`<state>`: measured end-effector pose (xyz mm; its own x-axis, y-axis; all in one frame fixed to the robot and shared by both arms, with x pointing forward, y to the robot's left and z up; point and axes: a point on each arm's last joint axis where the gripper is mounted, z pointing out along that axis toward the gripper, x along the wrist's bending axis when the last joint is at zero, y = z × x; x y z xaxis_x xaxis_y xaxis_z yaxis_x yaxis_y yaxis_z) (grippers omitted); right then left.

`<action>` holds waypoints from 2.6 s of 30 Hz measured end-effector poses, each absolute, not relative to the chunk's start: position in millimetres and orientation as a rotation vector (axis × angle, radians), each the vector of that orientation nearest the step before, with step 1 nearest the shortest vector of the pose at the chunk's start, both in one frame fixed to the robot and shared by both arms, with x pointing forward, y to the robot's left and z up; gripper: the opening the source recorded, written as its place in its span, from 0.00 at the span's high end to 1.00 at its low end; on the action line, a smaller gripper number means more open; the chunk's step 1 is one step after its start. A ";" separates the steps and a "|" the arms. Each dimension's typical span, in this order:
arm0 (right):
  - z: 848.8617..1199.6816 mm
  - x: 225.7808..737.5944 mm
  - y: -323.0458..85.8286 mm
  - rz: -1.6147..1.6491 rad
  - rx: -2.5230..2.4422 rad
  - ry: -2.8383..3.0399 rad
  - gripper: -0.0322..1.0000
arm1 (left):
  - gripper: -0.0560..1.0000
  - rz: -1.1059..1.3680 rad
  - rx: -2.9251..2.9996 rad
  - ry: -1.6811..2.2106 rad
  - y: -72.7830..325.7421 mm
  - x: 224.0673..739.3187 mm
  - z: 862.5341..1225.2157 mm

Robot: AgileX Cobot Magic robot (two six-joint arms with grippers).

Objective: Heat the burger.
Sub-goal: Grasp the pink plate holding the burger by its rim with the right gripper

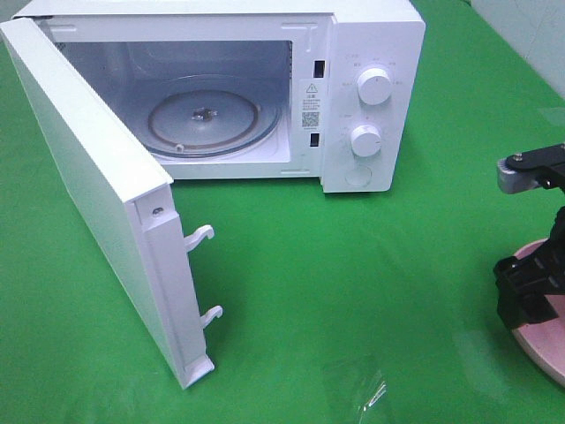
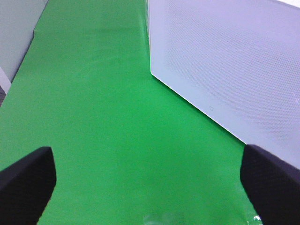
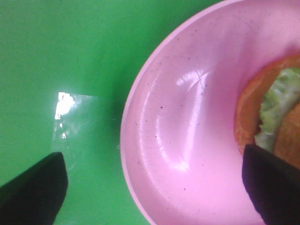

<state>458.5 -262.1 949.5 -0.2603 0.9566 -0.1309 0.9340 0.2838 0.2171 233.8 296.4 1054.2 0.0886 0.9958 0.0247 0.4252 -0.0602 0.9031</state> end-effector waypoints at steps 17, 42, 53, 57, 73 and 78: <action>905.7 470.7 -257.7 0.073 1.764 2.387 0.07 | 0.01 0.938 1.598 1.440 296.4 233.8 1054.2; 880.7 476.3 -266.2 0.024 1.834 2.387 0.18 | 0.01 0.938 1.598 1.440 296.4 233.8 1054.2; 881.8 475.4 -266.3 0.010 1.859 2.380 0.74 | 0.01 0.938 1.598 1.440 296.4 233.8 1054.2; 883.4 475.0 -265.8 0.011 1.847 2.387 0.83 | 0.01 0.938 1.598 1.440 296.4 233.8 1054.2; 889.0 472.8 -267.4 -0.009 1.849 2.377 0.89 | 0.01 0.938 1.598 1.440 296.4 233.8 1054.2; 892.3 471.5 -269.3 -0.033 1.843 2.368 0.91 | 0.01 0.938 1.598 1.440 296.4 233.8 1054.2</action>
